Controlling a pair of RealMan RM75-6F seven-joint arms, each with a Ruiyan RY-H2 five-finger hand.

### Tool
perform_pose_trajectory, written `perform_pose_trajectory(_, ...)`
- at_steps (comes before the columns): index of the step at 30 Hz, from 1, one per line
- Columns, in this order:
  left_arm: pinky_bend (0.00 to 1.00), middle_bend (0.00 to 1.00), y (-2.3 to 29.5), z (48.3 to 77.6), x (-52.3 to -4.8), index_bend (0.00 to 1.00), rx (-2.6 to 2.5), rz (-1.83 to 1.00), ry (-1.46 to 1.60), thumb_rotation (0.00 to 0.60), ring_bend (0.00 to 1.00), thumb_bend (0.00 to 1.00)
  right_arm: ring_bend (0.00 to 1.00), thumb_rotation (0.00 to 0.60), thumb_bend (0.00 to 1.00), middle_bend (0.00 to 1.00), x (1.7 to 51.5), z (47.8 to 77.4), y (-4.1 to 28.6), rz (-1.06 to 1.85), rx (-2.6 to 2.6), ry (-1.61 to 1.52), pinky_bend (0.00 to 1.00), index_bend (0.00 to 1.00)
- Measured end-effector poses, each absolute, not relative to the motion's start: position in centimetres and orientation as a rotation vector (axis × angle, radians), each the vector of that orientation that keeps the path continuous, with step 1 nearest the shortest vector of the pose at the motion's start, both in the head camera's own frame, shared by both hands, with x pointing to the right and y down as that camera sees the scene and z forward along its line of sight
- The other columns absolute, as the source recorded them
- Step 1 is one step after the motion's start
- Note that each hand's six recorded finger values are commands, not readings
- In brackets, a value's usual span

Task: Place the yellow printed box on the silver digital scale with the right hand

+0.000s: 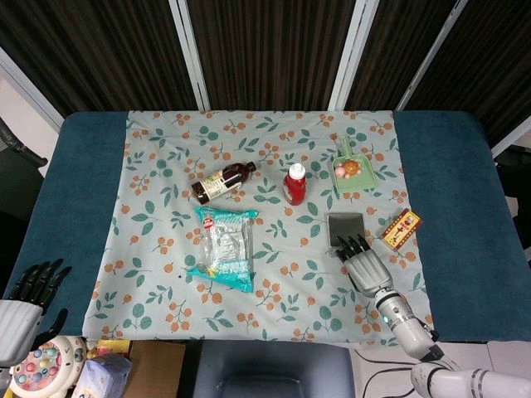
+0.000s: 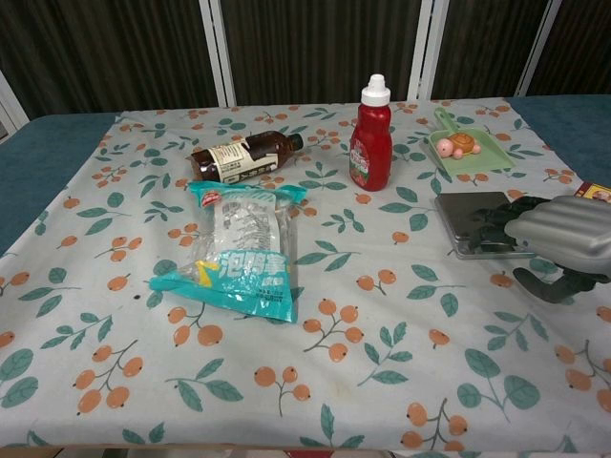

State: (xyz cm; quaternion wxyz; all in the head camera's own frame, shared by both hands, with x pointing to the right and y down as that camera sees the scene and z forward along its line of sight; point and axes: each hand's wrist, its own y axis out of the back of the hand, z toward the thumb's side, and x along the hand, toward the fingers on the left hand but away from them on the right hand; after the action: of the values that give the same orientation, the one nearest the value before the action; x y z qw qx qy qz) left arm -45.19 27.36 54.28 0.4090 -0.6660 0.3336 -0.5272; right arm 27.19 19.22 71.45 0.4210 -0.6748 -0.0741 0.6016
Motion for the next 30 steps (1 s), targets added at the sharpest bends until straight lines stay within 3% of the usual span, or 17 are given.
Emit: perform_pose_trajectory(30,0.11,0.00,27.39,54.21,-45.26,0.00,-1.672,-1.330,0.840,0.600,0.00,0.45,0.00,0.600,0.73,0.00,26.36,71.72,19.10,1.500,-1.686,-0.181,0.00,0.29)
